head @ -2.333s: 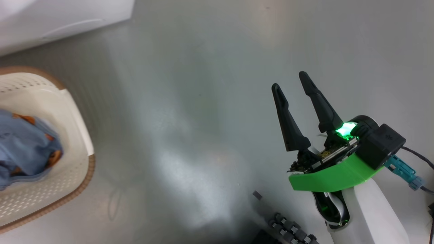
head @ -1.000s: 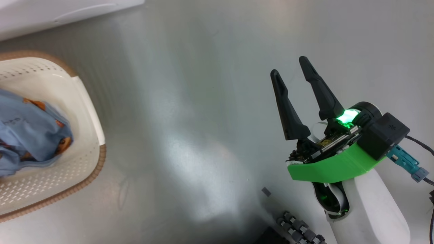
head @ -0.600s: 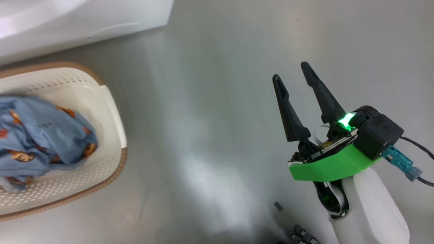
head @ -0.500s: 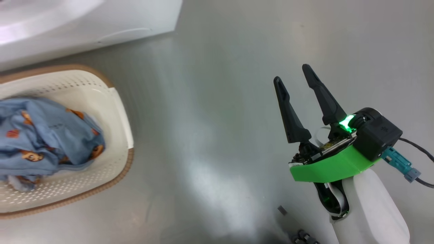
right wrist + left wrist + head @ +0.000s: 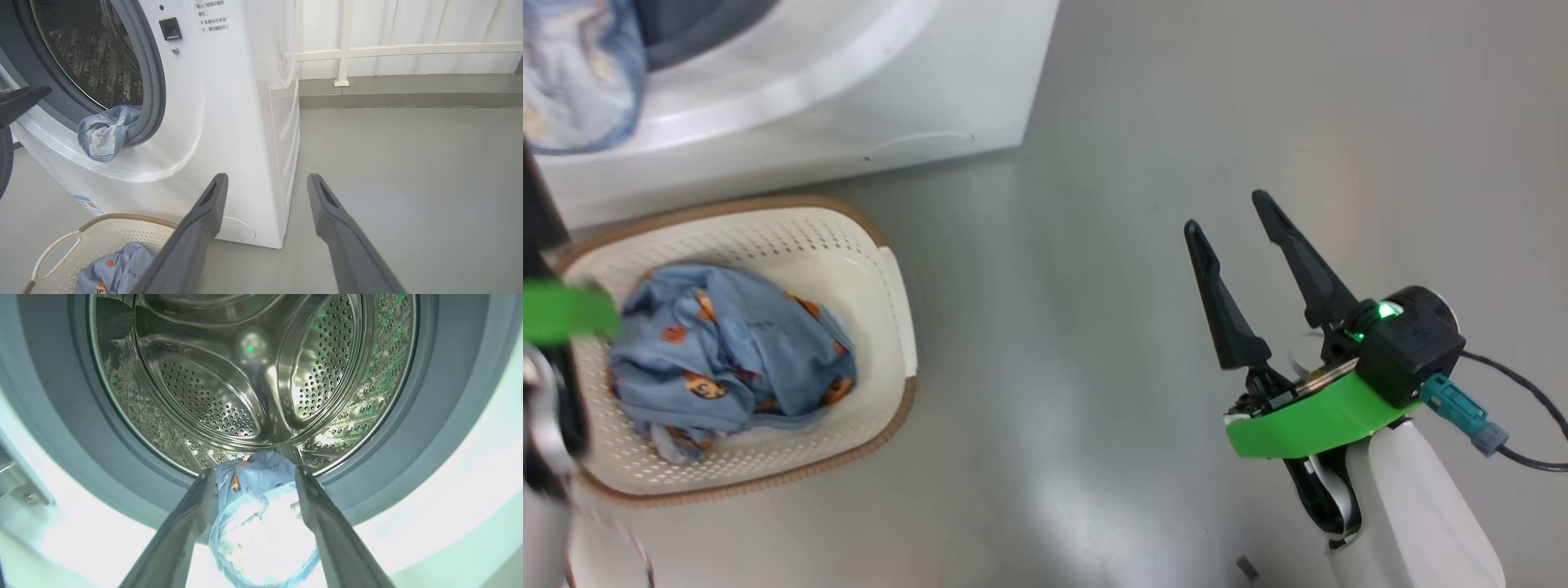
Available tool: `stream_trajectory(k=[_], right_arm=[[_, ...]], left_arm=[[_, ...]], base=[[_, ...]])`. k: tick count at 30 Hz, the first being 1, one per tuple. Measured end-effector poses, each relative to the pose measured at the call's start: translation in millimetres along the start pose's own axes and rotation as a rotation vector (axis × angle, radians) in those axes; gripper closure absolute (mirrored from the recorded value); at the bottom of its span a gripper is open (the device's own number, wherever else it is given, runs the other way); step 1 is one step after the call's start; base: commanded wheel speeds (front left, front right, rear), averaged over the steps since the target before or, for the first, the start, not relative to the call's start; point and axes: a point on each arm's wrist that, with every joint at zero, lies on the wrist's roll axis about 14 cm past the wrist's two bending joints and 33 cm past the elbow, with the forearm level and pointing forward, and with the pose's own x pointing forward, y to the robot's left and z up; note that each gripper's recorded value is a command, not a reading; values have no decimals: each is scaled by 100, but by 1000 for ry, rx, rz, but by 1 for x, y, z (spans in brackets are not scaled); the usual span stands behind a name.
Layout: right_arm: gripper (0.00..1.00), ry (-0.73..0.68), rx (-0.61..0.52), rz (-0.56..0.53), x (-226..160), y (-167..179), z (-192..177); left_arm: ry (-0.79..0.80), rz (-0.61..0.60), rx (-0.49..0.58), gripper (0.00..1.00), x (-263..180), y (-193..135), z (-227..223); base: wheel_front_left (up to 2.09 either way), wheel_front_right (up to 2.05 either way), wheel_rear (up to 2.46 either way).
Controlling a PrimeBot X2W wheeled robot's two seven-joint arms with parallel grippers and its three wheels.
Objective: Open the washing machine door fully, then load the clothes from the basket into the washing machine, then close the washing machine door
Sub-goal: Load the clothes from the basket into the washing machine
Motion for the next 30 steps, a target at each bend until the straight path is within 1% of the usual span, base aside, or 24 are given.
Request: stream_trajectory(k=[7,18,25,30], right_arm=[[0,-9,-5,16,-10,10,11],[0,-21,-32,34,-42,26,29],[0,-30,-29,44,-60,35,39],[0,-50,-31,54,-65,40,49]], left_arm=[[76,38,-8,0,-73,1,1],[179,48,-38,0,-159,-9,9],[171,59,-45,0,-187,-11,23],[168,69,-54,0,-198,-10,29]], base=[[0,0,0],[0,0,0],[0,0,0],[0,0,0]])
